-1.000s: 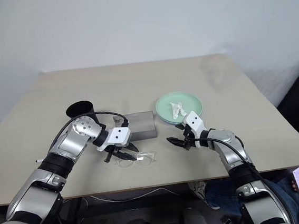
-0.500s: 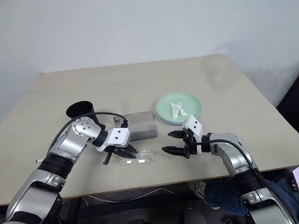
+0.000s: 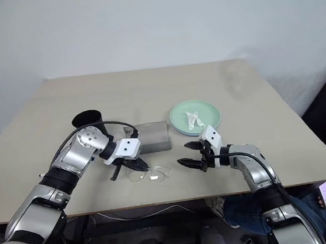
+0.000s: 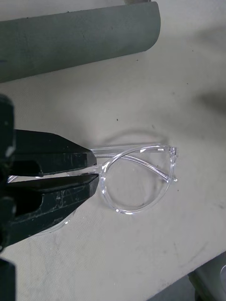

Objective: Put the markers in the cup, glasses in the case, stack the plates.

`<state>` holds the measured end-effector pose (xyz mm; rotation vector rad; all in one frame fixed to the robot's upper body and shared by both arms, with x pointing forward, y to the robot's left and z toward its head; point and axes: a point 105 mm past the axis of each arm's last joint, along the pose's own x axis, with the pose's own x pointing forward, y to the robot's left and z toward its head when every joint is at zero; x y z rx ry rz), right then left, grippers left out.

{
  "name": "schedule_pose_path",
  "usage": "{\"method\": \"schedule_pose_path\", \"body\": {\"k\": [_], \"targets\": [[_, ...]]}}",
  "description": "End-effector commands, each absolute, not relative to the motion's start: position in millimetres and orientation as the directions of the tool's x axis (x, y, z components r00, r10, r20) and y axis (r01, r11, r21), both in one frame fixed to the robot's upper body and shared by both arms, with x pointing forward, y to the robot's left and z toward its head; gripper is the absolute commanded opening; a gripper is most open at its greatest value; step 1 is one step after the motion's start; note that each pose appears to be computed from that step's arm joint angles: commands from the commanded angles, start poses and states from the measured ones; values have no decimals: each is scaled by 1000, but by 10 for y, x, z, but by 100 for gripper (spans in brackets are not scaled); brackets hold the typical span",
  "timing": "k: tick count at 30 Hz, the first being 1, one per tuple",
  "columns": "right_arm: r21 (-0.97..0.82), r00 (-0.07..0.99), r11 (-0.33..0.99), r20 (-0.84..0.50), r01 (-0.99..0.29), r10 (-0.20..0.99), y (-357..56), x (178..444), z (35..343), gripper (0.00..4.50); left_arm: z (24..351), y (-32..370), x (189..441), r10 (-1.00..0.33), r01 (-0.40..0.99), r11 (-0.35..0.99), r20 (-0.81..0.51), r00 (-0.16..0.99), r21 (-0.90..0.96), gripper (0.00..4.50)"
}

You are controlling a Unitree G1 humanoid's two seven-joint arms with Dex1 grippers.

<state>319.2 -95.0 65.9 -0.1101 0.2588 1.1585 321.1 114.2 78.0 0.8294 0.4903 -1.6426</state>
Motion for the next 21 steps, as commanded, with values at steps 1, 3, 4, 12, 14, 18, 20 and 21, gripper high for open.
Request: {"method": "schedule_pose_path", "body": {"k": [1, 3, 4, 12, 14, 18, 20, 21], "targets": [[-5, 387, 396, -222, -918, 895, -918, 3262, 812, 375, 1076, 1091, 3282, -722, 958, -225, -691, -40, 179, 2], [-8, 395, 403, -224, -915, 891, -928, 3279, 803, 375, 1156, 1077, 3301, -736, 956, -219, -676, -32, 193, 2], [-10, 399, 408, -226, -913, 889, -934, 3287, 797, 375, 1186, 1074, 3309, -741, 956, -216, -671, -27, 199, 2], [16, 353, 365, -211, -931, 911, -918, 3219, 814, 375, 1391, 1114, 3454, -764, 946, -162, -642, 60, 282, 2], [20, 342, 354, -211, -935, 916, -913, 3199, 813, 375, 1475, 1122, 3547, -769, 939, -128, -629, 110, 320, 2], [16, 334, 345, -217, -938, 917, -895, 3190, 801, 375, 1622, 1134, 3775, -761, 905, -68, -609, 225, 419, 2], [14, 334, 345, -216, -939, 917, -880, 3194, 801, 375, 1642, 1148, 3915, -734, 874, -37, -607, 305, 485, 2], [13, 334, 345, -216, -939, 918, -876, 3196, 802, 375, 1640, 1152, 3957, -725, 864, -30, -606, 327, 502, 2]]}}
